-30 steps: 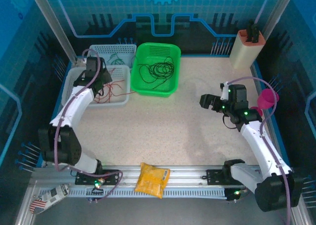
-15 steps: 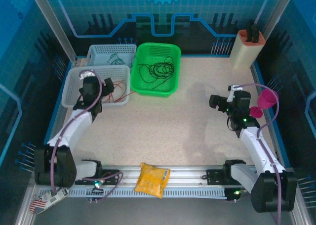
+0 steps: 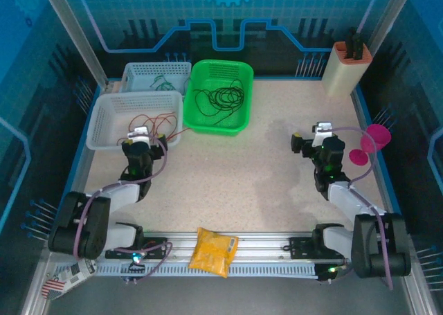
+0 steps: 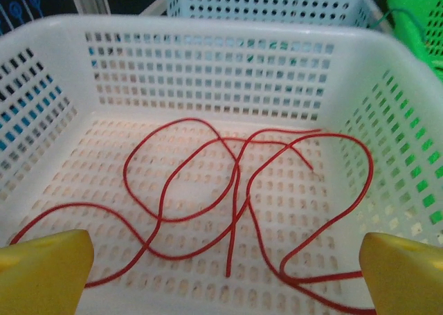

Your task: Untangle the cables

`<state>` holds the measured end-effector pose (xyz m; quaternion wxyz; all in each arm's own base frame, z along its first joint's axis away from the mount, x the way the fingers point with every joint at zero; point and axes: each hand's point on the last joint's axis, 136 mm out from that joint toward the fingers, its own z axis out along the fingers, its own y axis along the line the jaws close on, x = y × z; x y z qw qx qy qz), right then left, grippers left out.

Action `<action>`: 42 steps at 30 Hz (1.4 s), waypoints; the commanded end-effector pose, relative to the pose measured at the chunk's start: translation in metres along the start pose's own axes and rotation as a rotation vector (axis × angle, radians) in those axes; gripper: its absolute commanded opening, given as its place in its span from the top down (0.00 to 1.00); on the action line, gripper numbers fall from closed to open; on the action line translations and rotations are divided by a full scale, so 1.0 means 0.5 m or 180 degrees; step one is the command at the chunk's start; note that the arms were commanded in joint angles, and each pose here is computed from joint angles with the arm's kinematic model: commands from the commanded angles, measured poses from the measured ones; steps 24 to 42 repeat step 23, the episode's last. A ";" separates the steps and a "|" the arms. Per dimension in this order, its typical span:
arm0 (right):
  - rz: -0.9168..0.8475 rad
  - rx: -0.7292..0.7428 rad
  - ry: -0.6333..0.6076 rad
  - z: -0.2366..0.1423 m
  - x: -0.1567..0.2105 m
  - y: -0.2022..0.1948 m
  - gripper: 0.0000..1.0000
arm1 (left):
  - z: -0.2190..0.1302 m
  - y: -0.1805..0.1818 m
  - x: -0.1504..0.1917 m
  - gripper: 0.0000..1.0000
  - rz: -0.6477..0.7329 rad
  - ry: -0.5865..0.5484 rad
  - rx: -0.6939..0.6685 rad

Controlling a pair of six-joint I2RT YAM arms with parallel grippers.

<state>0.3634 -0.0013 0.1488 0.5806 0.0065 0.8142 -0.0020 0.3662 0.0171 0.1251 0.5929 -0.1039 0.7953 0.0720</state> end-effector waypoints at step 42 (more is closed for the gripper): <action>-0.0260 -0.0115 -0.0178 0.076 0.063 0.042 0.00 | 0.052 -0.025 0.016 0.01 0.0075 -0.0046 0.0197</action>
